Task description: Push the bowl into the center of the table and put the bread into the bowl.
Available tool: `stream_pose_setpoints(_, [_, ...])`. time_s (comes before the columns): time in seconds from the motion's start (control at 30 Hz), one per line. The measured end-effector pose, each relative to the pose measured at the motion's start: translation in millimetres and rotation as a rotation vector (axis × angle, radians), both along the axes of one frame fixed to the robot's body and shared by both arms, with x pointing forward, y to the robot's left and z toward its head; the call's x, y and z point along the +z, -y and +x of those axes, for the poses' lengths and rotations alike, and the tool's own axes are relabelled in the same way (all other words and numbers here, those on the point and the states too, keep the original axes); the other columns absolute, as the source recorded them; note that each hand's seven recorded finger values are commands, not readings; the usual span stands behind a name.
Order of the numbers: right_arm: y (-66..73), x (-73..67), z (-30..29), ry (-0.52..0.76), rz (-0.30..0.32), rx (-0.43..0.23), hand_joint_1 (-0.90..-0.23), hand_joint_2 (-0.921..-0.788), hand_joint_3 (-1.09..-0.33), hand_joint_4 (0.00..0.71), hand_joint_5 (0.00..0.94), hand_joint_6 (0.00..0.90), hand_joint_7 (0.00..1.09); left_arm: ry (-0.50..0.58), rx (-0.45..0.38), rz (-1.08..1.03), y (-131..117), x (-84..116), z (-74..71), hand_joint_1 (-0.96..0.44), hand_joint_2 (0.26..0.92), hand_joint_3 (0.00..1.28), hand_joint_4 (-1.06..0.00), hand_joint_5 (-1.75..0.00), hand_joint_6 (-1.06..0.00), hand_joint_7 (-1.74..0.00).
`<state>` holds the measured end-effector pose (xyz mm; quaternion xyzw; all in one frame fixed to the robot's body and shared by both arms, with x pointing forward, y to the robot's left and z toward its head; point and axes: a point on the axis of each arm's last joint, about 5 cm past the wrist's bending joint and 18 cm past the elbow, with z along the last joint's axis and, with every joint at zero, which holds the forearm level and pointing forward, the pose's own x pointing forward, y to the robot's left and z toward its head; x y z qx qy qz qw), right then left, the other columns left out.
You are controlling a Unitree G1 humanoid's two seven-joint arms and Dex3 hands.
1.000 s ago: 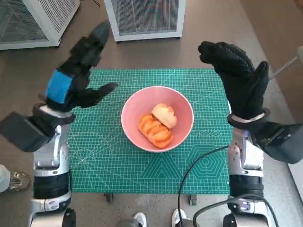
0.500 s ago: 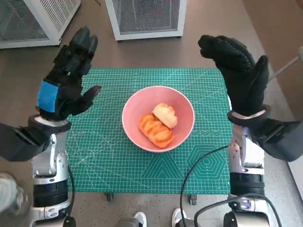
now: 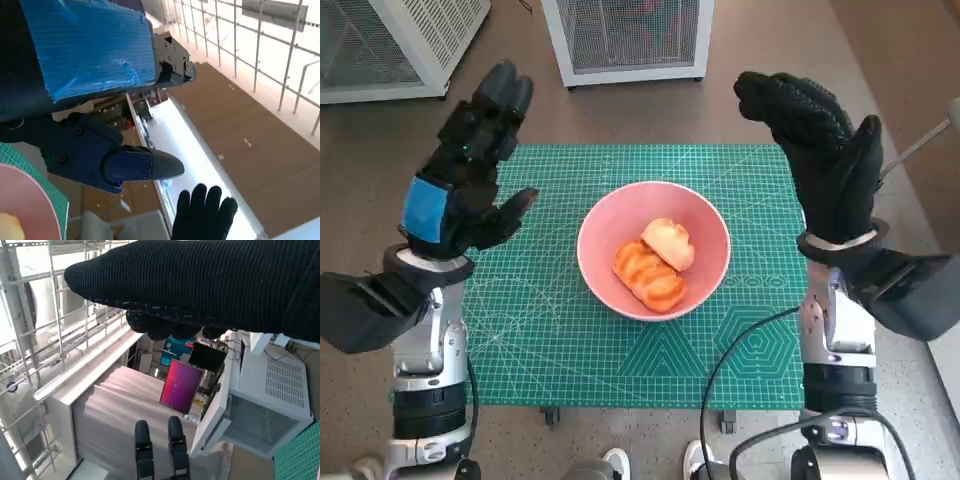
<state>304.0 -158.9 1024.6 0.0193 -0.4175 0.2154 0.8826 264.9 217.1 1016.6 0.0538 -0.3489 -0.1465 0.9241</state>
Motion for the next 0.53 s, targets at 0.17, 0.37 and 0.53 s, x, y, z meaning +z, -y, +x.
stream_pose_setpoints(0.17, [-0.9, 0.3, 0.5, 0.002, -0.006, 0.003, -0.637, -0.921, -0.705, 0.202, 0.004, 0.008, 0.43, -0.004, -0.007, 0.004, 0.6, 1.0, 2.2, -0.67, 0.921, 0.35, -0.2, -0.02, -0.27, -0.03])
stream_pose_setpoints(0.37, [-1.3, -0.3, 0.9, 0.004, -0.016, 0.002, -0.64, -0.921, -0.704, 0.196, 0.001, 0.003, 0.44, -0.008, -0.015, 0.009, 2.1, 3.6, 4.0, -0.67, 0.921, 0.34, -0.2, -0.02, -0.28, -0.03])
stream_pose_setpoints(0.53, [-1.8, -1.0, 1.6, 0.001, -0.028, -0.002, -0.644, -0.921, -0.703, 0.192, 0.0, 0.0, 0.44, -0.021, -0.022, 0.015, 3.9, 4.1, 5.2, -0.68, 0.921, 0.34, -0.2, -0.01, -0.28, -0.03])
